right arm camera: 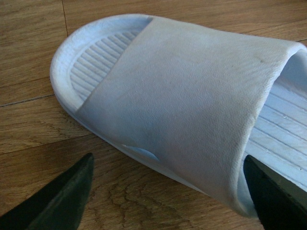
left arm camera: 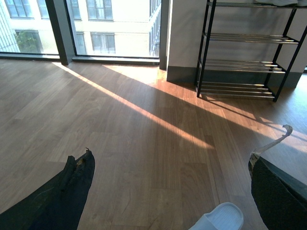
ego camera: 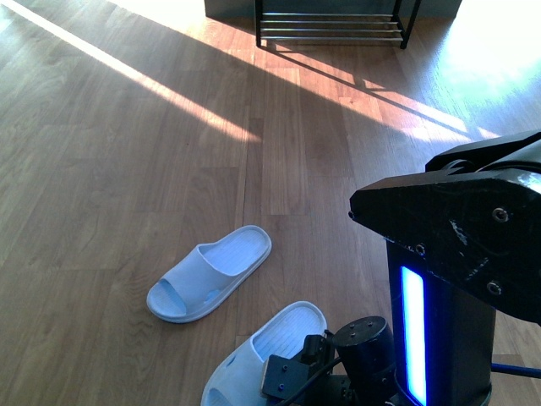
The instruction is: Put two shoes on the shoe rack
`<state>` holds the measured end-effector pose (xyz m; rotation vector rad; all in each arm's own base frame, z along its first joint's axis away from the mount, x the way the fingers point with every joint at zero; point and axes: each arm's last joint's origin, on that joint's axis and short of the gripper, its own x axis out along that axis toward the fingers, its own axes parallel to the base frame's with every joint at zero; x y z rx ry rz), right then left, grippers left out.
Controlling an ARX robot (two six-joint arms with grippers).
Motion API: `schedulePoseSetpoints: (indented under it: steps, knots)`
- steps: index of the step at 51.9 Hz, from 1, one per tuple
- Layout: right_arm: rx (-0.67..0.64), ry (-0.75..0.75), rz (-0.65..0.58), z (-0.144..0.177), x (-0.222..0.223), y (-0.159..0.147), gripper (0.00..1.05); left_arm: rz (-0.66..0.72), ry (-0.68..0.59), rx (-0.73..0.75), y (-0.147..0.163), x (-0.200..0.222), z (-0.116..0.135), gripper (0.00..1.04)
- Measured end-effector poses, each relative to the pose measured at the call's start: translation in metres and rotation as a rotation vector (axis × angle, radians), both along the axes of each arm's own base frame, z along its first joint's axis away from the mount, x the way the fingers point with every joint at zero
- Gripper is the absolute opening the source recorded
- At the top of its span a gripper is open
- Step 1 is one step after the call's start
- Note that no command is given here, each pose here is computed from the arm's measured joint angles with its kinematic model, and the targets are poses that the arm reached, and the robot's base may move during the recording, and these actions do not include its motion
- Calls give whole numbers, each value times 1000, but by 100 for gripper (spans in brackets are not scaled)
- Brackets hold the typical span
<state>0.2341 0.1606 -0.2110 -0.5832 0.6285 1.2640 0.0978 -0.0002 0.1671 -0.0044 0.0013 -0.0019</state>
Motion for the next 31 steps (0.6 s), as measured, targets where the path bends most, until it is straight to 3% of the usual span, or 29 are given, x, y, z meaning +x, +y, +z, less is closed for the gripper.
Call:
schedulePoseSetpoints:
  steps: [22,31]
  knots:
    - [8,19,-16,-4,10,-3,32,0,0,0,0,0,0,95]
    - [35,52,-100,3,12,-12,2,0,0,0,0,0,0,95]
